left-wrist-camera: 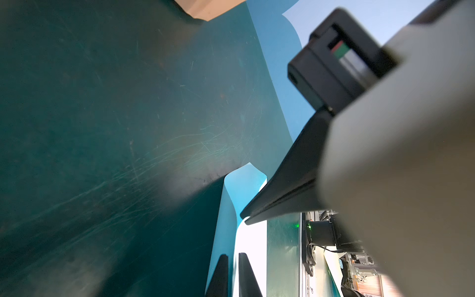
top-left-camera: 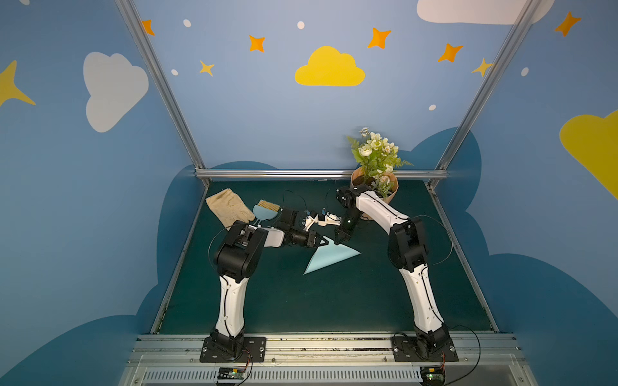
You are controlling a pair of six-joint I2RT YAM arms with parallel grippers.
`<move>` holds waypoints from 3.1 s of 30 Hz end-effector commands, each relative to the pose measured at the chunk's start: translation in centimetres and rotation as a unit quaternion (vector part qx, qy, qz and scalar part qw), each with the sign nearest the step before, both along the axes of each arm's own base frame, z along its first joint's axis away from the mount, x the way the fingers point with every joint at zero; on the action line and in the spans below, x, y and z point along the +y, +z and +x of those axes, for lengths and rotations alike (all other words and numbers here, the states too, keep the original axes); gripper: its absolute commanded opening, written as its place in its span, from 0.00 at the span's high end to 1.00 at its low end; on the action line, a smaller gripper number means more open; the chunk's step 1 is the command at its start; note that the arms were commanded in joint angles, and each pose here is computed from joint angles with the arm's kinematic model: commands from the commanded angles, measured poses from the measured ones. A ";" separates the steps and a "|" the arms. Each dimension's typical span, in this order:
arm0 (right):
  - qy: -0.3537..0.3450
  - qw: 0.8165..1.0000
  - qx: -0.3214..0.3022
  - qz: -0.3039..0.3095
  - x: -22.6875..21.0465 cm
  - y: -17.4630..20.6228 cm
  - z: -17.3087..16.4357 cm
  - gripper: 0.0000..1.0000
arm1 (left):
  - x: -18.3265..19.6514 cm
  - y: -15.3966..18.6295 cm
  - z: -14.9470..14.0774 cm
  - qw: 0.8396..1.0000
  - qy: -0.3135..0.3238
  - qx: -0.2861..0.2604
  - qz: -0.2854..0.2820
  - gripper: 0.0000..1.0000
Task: Fold the square paper diagonally
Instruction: Fold the paper at the center of the board.
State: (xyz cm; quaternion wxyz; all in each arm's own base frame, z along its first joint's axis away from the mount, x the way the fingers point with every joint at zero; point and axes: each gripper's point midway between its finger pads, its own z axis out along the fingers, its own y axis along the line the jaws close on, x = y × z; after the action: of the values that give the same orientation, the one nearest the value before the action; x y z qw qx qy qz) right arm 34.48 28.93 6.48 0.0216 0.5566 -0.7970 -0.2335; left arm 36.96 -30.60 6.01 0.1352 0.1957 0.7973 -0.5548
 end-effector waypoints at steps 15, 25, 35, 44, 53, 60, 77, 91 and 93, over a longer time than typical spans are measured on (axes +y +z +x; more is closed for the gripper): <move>0.002 1.000 0.011 -0.002 0.3 -0.5 -0.1 1.00 | -0.5 -0.2 0.0 1.000 -0.013 -0.009 -0.004 0.87; 0.004 1.000 0.010 -0.001 0.4 -0.4 -0.1 1.00 | -0.6 -0.1 0.0 1.000 -0.014 -0.008 -0.004 0.88; 0.004 1.000 0.011 -0.002 0.5 -0.5 -0.1 1.00 | -0.6 -0.1 -0.1 1.000 -0.017 -0.010 -0.004 0.97; 0.006 1.000 0.013 -0.005 0.4 -0.4 -0.3 1.00 | -0.6 -0.1 -0.1 1.000 -0.015 -0.010 -0.004 0.97; -0.052 0.998 -0.031 0.004 -1.4 2.8 1.7 0.71 | -0.3 0.0 0.1 1.000 -0.003 -0.018 0.002 0.97; -0.155 0.981 -0.110 0.030 -3.4 7.4 2.5 0.71 | 0.6 -0.3 1.5 0.998 0.058 0.021 0.003 0.97; -0.329 0.931 -0.094 0.126 3.6 4.0 0.1 0.87 | 3.2 -3.5 1.8 0.972 0.199 -0.017 0.120 0.97; -0.358 0.931 -0.037 0.064 5.5 -0.6 -1.0 0.91 | 4.2 -6.3 0.7 0.949 0.236 0.020 0.209 0.97; -0.361 0.930 -0.041 0.049 5.3 -0.9 -1.1 0.91 | 4.6 -6.5 0.5 0.942 0.245 0.020 0.227 0.97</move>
State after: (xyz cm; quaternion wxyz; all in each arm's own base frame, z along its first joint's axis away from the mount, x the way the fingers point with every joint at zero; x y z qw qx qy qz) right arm 33.41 33.76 5.79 -0.1294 0.2490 -0.9256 -0.2541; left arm 38.40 -27.76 1.74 0.2252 0.0340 0.8994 -0.3732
